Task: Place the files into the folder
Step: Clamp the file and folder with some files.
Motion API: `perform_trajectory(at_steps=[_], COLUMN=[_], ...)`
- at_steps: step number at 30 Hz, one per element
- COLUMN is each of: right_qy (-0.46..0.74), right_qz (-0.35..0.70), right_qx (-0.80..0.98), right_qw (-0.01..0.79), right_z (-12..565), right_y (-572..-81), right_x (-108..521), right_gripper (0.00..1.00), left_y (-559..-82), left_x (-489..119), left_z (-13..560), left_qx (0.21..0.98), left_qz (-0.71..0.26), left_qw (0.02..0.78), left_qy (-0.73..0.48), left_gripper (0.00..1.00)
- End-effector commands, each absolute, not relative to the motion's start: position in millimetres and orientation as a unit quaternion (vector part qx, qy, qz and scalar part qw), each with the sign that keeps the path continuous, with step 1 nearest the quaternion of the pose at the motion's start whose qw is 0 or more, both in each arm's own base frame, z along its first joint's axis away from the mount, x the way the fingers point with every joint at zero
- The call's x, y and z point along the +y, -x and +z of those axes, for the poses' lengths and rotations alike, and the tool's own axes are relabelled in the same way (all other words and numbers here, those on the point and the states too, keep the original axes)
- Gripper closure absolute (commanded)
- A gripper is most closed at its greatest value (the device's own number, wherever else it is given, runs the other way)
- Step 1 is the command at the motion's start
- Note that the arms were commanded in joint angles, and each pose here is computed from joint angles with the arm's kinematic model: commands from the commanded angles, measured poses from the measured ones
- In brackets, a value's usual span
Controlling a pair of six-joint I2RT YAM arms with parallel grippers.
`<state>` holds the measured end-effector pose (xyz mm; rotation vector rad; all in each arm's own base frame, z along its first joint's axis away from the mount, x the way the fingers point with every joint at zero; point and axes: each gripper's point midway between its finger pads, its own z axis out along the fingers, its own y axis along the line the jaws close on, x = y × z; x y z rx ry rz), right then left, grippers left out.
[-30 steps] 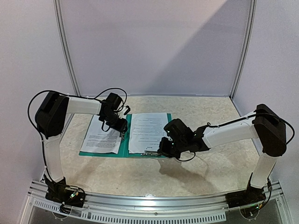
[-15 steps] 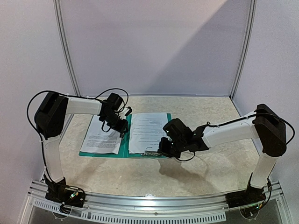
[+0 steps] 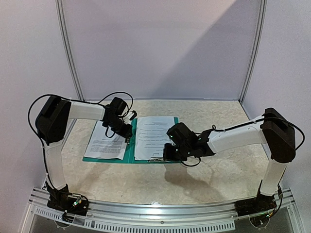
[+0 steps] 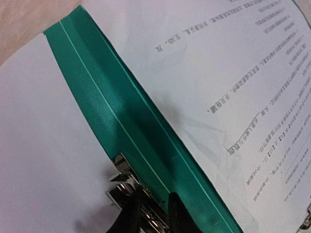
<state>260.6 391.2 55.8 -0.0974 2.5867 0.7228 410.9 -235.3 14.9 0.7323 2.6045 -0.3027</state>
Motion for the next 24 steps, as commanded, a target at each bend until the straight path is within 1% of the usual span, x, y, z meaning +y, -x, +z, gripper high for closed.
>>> perform_trajectory(at_steps=[1, 8, 13, 16, 19, 24], right_qy=[0.08, 0.11, 0.108, 0.104, 0.078, 0.072], right_qz=[0.251, 0.239, 0.226, 0.218, 0.232, 0.236], right_qx=[0.92, 0.911, 0.915, 0.923, 0.925, 0.926], right_qw=[0.291, 0.316, 0.316, 0.3, 0.29, 0.284], right_z=[53, 41, 30, 19, 15, 10], right_y=[-281, -290, -293, -286, -274, -263], right_x=[398, 402, 394, 385, 378, 386], right_gripper=[1.0, 1.0, 1.0, 1.0, 1.0, 1.0], left_y=[-360, -348, -345, -344, -344, -345], left_x=[-240, -240, -240, -240, -241, -241], left_z=[-36, -56, -58, -57, -55, -55], left_qx=[0.939, 0.939, 0.939, 0.939, 0.938, 0.938], left_qz=[-0.141, -0.152, -0.158, -0.16, -0.162, -0.162], left_qw=[0.111, 0.08, 0.077, 0.077, 0.08, 0.082], left_qy=[-0.292, -0.297, -0.296, -0.295, -0.295, -0.296], left_gripper=[0.79, 0.82, 0.82, 0.82, 0.82, 0.82])
